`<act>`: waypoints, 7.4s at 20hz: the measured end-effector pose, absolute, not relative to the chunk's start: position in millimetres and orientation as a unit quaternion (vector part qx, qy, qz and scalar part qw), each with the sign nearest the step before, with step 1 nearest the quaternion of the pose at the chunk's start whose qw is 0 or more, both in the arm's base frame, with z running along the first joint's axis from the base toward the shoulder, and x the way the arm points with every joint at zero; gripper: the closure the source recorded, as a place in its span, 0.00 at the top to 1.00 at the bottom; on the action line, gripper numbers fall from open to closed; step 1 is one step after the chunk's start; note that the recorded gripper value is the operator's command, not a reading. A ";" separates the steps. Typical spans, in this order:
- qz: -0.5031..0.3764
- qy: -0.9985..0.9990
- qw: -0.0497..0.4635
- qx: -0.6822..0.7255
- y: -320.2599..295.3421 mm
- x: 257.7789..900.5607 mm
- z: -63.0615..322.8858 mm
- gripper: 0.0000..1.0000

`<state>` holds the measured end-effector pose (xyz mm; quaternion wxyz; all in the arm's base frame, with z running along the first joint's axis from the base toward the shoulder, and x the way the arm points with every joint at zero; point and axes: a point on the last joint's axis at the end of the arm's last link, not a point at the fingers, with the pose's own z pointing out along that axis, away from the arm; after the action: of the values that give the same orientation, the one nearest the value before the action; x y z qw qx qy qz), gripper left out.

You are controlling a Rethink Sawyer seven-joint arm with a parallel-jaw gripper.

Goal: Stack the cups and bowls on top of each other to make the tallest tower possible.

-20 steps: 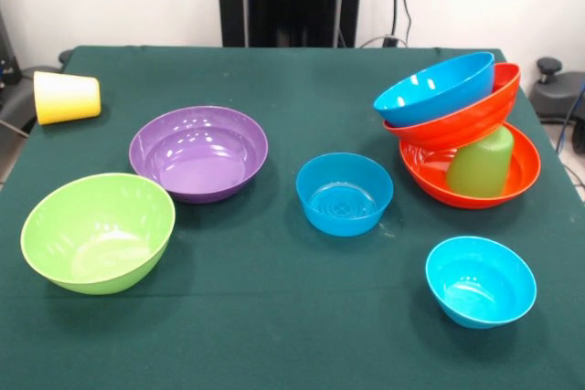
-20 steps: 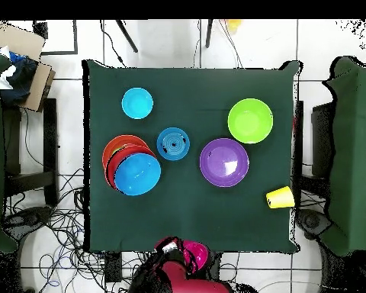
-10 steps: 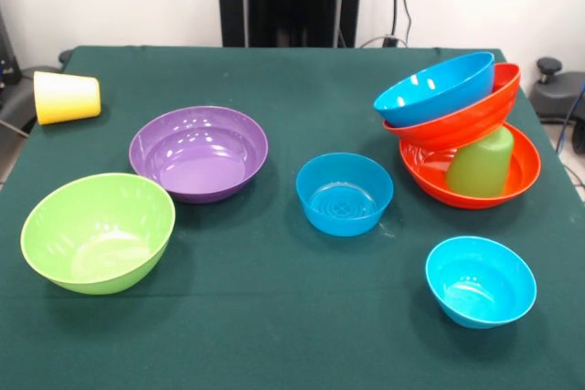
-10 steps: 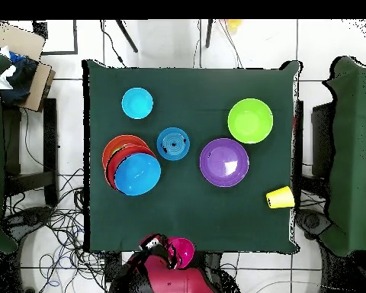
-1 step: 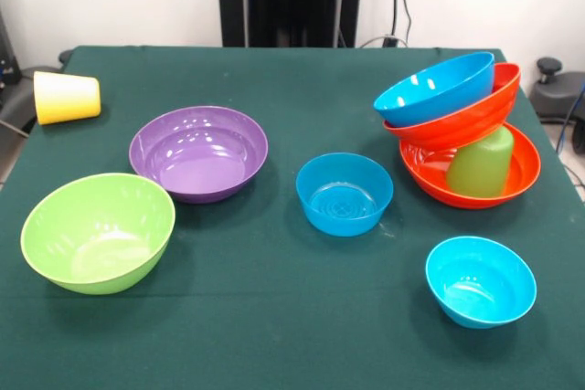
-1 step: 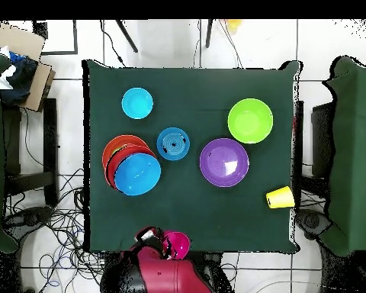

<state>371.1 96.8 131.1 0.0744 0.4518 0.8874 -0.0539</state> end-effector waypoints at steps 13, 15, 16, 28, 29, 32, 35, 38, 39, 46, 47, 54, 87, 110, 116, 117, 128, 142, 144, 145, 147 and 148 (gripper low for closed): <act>-0.056 0.862 0.103 0.493 133.4 423.2 119.2 0.00; -0.056 0.859 0.105 0.497 137.0 428.6 116.9 0.00; -0.056 0.857 0.107 0.500 139.4 432.2 115.6 0.00; -0.064 0.827 0.129 0.544 142.1 467.3 104.9 0.00; -0.065 0.824 0.130 0.547 141.0 469.3 104.7 0.00; -0.066 0.818 0.138 0.555 138.3 476.4 105.4 0.00; -0.063 0.811 0.150 0.562 142.2 487.9 108.1 0.00; -0.058 0.806 0.154 0.568 150.9 498.7 112.2 0.00; -0.057 0.805 0.154 0.570 153.4 501.5 113.8 0.00; -0.048 0.799 0.142 0.582 168.1 512.6 129.2 0.00; -0.048 0.798 0.140 0.585 168.6 513.1 131.5 0.00; -0.045 0.792 0.136 0.593 170.1 517.8 141.7 0.00; -0.074 0.768 0.173 0.612 163.5 576.8 95.9 0.00; -0.043 0.762 0.191 0.617 177.0 598.5 121.5 0.00; -0.039 0.761 0.194 0.618 176.4 600.4 128.1 0.00; -0.039 0.760 0.195 0.618 175.9 600.5 128.3 0.00; -0.045 0.761 0.193 0.618 174.3 598.8 122.7 0.00; -0.056 0.766 0.200 0.609 174.0 606.2 109.2 0.00; -0.058 0.767 0.201 0.607 174.3 607.1 105.7 0.00; -0.060 0.768 0.201 0.605 174.6 607.6 103.2 0.00; -0.064 0.770 0.202 0.602 175.3 608.8 97.6 0.00; -0.064 0.770 0.202 0.601 175.4 608.9 96.4 0.00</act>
<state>608.9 175.4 96.4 0.2017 0.6014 0.7704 -0.0644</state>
